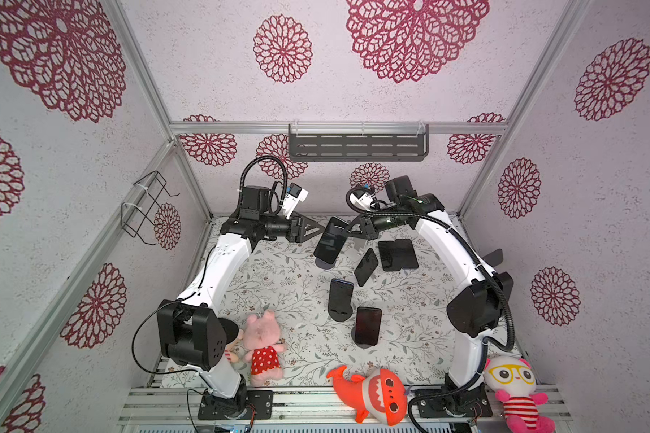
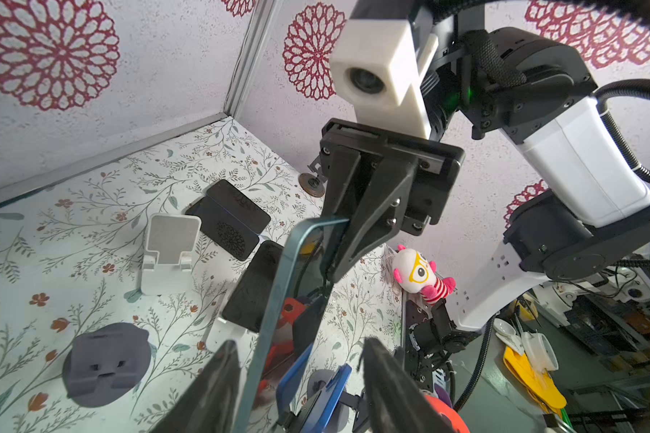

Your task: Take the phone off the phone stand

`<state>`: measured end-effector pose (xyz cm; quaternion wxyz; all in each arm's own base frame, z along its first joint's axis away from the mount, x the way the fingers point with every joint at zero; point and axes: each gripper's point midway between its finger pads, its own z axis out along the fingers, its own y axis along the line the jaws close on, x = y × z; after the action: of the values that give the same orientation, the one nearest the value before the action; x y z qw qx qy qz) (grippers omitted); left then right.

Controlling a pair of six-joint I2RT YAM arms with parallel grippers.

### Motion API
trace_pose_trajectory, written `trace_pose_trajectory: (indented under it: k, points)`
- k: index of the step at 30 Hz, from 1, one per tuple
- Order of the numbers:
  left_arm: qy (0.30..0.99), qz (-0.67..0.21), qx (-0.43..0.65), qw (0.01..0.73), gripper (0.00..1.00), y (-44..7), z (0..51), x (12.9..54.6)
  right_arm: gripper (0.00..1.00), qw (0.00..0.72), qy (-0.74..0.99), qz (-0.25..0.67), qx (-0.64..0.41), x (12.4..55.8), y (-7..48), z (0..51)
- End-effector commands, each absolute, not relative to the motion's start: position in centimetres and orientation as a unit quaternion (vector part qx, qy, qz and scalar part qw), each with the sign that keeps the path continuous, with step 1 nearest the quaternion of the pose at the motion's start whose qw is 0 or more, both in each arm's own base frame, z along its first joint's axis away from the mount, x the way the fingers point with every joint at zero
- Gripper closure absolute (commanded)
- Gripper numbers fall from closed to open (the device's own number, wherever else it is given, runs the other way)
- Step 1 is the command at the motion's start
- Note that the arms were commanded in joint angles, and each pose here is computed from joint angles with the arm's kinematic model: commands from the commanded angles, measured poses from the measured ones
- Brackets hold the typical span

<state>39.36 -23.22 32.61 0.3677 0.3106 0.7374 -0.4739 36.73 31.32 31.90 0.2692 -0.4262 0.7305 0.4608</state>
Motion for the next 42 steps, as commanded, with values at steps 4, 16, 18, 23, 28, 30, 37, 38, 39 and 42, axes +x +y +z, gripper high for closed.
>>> trace_pose_trajectory:
  k: [4, 16, 18, 23, 28, 30, 37, 38, 39, 42]
  points:
    - [0.718, -0.482, 0.329, 0.379, 0.27, -23.4, 32.8, 39.6, 1.0, 0.292, 0.652, 0.516, -0.472, 33.2, 31.2, 36.7]
    - [0.677, -0.553, 0.336, 0.349, 0.49, -25.0, 31.5, 38.4, 1.0, 0.281, 0.645, 0.523, -0.482, 33.6, 31.8, 36.2]
    - [0.684, -0.553, 0.332, 0.339, 0.53, -25.2, 31.1, 38.3, 1.0, 0.277, 0.642, 0.527, -0.483, 33.6, 31.9, 36.1]
    - [0.687, -0.574, 0.328, 0.302, 0.71, -25.7, 29.8, 37.7, 1.0, 0.269, 0.638, 0.535, -0.484, 33.6, 32.1, 35.6]
    - [0.679, -0.578, 0.34, 0.298, 0.81, -26.6, 29.8, 37.1, 1.0, 0.261, 0.64, 0.535, -0.486, 33.6, 32.4, 35.1]
    - [0.678, -0.576, 0.343, 0.301, 0.88, -26.8, 29.9, 37.1, 1.0, 0.258, 0.641, 0.534, -0.486, 33.7, 32.5, 34.8]
    - [0.679, -0.57, 0.345, 0.307, 1.0, -27.1, 29.8, 37.1, 1.0, 0.255, 0.649, 0.53, -0.482, 34.1, 32.6, 34.4]
    - [0.68, -0.569, 0.344, 0.308, 1.0, -27.1, 29.8, 37.2, 0.97, 0.256, 0.652, 0.528, -0.48, 34.3, 32.6, 34.3]
    - [0.682, -0.568, 0.343, 0.308, 1.0, -27.1, 29.8, 37.2, 0.92, 0.256, 0.656, 0.526, -0.477, 34.6, 32.6, 34.2]
    - [0.687, -0.565, 0.335, 0.31, 1.0, -27.0, 29.7, 37.5, 0.75, 0.259, 0.669, 0.518, -0.466, 35.4, 32.4, 33.9]
